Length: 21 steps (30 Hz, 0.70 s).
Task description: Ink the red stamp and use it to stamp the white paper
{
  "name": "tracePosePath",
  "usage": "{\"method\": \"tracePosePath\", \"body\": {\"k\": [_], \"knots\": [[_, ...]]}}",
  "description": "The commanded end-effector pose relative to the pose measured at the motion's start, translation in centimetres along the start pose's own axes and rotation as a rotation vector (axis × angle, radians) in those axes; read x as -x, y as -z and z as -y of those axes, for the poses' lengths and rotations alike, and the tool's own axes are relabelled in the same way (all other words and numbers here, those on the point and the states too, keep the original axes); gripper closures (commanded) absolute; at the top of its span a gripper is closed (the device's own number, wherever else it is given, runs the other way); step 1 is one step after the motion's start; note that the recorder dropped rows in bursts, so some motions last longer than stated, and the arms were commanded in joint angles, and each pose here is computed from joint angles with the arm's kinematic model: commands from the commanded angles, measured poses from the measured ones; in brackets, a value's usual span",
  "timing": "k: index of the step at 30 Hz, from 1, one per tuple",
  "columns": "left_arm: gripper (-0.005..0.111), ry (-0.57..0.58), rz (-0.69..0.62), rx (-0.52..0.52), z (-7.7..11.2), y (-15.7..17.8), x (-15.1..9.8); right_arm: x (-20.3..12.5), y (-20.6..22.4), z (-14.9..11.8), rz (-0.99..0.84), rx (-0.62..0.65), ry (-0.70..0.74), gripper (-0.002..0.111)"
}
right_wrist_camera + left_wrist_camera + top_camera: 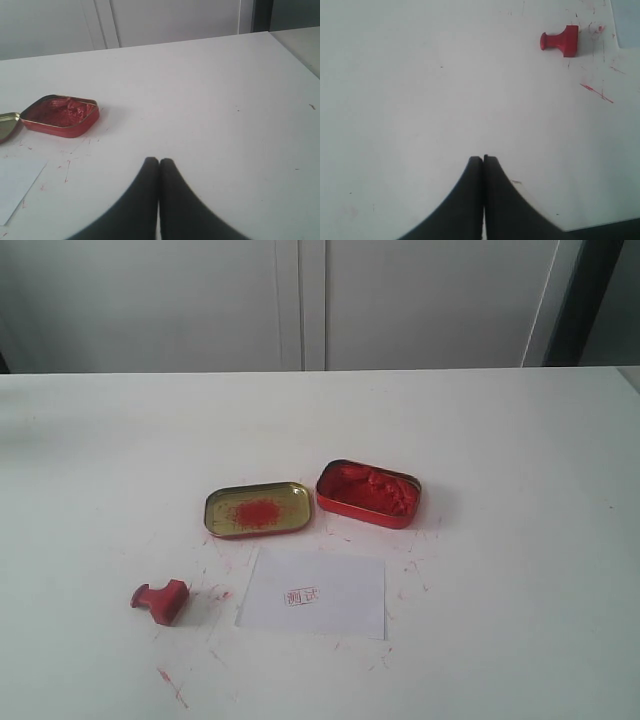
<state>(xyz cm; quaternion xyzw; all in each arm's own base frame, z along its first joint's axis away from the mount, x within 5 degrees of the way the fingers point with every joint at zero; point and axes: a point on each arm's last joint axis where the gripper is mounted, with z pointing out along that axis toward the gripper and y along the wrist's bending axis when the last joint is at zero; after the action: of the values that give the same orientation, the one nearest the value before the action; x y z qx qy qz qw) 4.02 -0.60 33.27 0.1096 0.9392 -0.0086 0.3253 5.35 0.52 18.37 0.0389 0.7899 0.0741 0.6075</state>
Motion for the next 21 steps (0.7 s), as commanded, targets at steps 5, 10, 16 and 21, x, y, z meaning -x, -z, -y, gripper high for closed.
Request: {"method": "tracePosePath", "body": {"k": [5,10,16,21], "knots": [[0.107,0.010,0.050,0.009,0.2,0.1,-2.2,0.0,0.0,0.0,0.008,0.003,0.000,0.108],[0.107,0.030,0.153,0.024,0.3,-2.2,-3.5,0.0,0.0,0.0,0.008,0.003,0.000,0.108],[0.107,0.096,0.360,0.064,0.3,-5.4,-4.3,0.0,0.0,0.0,0.008,0.003,0.000,0.108],[0.107,0.116,0.492,0.070,0.4,-7.4,-5.2,0.0,0.0,0.0,0.008,0.003,0.000,0.108]]}}
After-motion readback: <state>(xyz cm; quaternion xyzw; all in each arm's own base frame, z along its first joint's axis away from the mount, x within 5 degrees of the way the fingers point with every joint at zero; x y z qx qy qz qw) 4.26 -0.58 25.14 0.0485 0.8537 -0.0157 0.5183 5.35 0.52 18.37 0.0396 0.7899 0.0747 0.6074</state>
